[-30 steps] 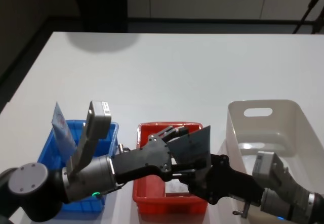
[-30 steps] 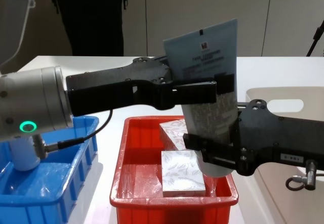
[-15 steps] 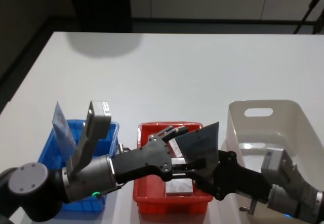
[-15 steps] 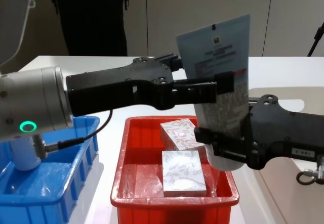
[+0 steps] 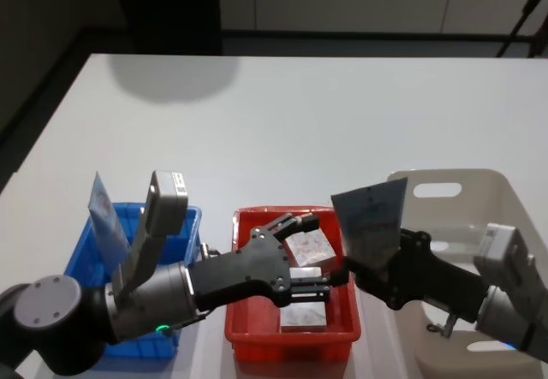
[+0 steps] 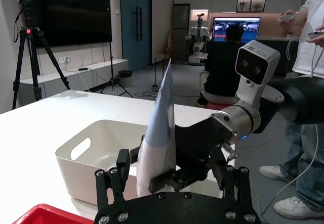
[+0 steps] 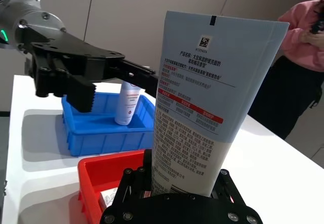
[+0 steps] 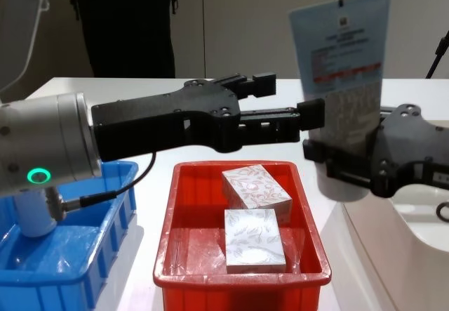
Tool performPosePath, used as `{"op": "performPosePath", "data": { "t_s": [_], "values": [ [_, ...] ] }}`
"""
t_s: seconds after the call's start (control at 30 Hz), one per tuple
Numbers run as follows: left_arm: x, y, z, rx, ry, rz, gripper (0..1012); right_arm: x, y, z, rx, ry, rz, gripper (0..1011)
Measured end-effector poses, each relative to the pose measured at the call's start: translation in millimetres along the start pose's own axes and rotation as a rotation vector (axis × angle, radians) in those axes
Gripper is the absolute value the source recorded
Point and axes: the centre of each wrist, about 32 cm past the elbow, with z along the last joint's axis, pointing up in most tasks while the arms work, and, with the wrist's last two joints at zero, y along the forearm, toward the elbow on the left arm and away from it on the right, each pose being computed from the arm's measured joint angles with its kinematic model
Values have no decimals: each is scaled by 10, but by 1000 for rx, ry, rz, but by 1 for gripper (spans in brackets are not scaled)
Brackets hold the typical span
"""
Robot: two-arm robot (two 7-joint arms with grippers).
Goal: Bimanual collaborative sorting of washing and personal care products
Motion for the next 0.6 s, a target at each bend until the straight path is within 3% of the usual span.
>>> {"op": "performPosePath", "data": {
  "t_s": [0.6],
  "values": [
    [0,0,0,0,0,0,1002,163,-143,43,1,-8,-130,491]
  ]
}}
